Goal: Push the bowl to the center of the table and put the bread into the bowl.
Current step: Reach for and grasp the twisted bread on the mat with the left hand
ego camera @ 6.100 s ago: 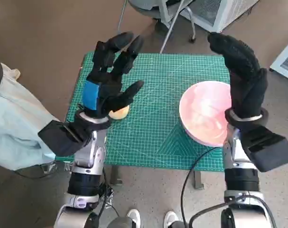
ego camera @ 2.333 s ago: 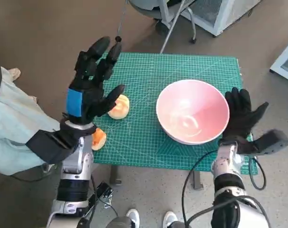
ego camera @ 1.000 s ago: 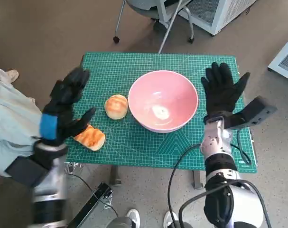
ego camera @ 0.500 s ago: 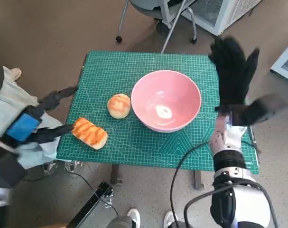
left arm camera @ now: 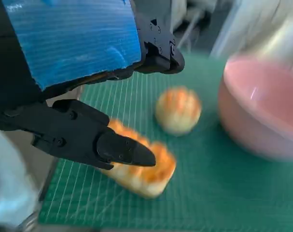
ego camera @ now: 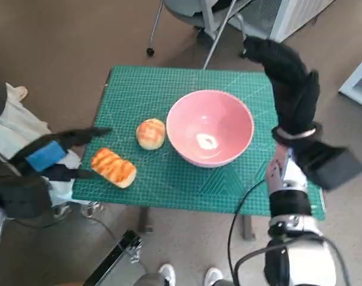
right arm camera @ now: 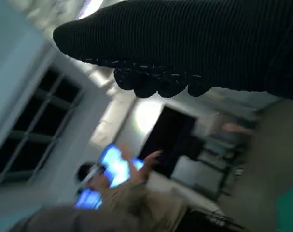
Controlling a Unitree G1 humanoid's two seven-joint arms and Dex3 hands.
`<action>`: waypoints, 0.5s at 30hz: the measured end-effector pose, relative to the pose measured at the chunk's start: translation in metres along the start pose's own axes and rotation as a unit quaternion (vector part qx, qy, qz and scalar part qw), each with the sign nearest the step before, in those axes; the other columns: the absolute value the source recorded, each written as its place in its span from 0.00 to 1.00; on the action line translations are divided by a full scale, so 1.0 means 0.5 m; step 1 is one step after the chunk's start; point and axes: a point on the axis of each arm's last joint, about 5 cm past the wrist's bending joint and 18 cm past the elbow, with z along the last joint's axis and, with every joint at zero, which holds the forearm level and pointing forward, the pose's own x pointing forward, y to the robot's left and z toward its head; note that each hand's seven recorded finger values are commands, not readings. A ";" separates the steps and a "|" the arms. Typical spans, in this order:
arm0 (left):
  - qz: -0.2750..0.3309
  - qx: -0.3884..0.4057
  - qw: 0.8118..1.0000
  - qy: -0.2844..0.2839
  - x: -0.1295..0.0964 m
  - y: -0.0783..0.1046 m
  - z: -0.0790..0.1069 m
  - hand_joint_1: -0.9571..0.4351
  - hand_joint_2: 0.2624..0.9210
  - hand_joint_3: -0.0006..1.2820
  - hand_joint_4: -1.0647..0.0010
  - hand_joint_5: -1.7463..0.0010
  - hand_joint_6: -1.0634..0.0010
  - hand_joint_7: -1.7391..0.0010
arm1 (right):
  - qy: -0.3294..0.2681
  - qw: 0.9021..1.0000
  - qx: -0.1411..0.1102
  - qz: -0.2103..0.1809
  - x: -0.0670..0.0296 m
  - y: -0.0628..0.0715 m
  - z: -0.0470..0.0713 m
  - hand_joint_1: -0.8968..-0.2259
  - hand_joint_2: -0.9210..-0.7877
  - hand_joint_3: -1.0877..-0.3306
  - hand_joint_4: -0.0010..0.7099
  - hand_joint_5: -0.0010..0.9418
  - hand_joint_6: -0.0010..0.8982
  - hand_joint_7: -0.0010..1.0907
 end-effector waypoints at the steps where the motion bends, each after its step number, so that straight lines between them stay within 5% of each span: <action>1: -0.007 0.002 1.000 0.004 0.004 -0.002 -0.002 0.57 0.79 0.00 0.72 1.00 0.61 0.96 | -0.001 1.000 0.000 0.001 -0.001 0.001 0.000 0.56 0.00 0.50 0.50 0.01 0.09 0.73; 15: -0.105 0.088 0.989 0.049 0.075 -0.011 -0.009 0.55 0.78 0.00 0.74 1.00 0.61 0.98 | -0.015 1.000 -0.006 0.019 -0.006 0.010 0.009 0.54 0.00 0.52 0.45 0.00 0.05 0.80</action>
